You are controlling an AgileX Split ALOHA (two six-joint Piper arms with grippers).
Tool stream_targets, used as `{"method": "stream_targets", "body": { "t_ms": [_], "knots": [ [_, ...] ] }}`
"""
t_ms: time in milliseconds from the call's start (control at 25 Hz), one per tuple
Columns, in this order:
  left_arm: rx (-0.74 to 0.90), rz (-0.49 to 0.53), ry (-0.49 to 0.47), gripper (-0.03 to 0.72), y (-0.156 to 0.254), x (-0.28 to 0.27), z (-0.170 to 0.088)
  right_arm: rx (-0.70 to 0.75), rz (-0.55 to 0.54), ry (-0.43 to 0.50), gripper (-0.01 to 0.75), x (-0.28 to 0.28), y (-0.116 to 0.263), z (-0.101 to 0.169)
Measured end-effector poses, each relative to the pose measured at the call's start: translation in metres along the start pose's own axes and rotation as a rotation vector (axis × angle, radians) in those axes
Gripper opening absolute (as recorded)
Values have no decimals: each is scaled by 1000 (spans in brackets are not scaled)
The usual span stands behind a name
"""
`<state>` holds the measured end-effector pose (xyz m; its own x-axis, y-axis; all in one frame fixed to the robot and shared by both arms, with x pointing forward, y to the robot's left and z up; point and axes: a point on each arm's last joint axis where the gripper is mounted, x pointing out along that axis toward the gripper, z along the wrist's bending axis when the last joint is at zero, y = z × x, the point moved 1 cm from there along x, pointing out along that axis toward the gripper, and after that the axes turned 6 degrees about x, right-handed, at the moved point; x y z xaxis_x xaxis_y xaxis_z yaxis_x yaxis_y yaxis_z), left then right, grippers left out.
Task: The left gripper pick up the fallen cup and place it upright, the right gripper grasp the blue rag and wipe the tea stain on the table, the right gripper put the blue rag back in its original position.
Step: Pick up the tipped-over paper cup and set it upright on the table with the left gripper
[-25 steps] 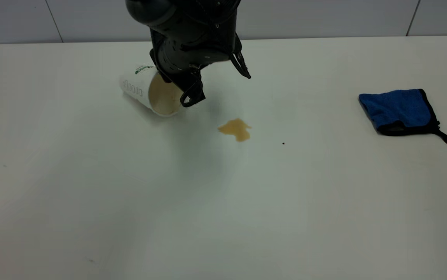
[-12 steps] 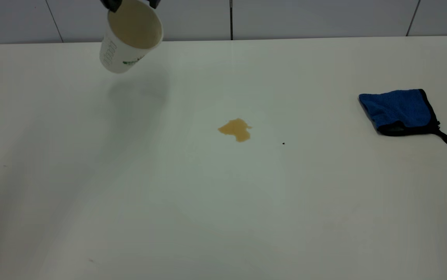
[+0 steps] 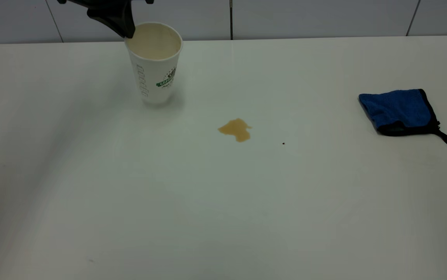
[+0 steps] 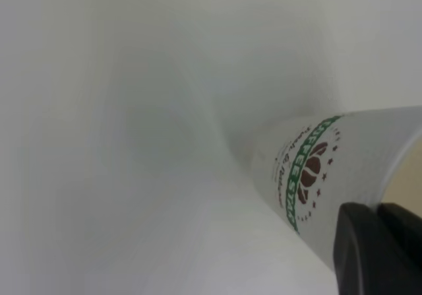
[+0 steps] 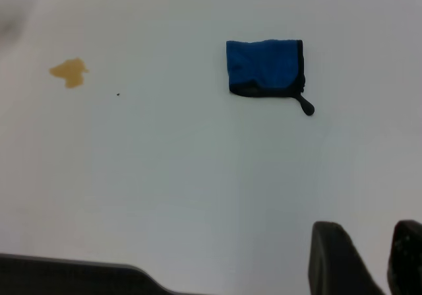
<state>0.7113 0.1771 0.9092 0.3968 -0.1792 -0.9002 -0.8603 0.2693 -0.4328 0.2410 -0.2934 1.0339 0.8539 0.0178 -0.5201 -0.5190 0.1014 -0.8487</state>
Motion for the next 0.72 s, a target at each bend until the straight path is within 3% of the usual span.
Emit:
{"method": "stream_targets", "body": {
  "t_ms": [360, 720],
  "knots": [
    [-59, -23, 234, 10, 9, 25, 8, 2, 0, 0, 239, 0, 0, 0],
    [-58, -20, 278, 12, 12, 30, 5, 2, 0, 0, 239, 0, 0, 0]
  ]
}}
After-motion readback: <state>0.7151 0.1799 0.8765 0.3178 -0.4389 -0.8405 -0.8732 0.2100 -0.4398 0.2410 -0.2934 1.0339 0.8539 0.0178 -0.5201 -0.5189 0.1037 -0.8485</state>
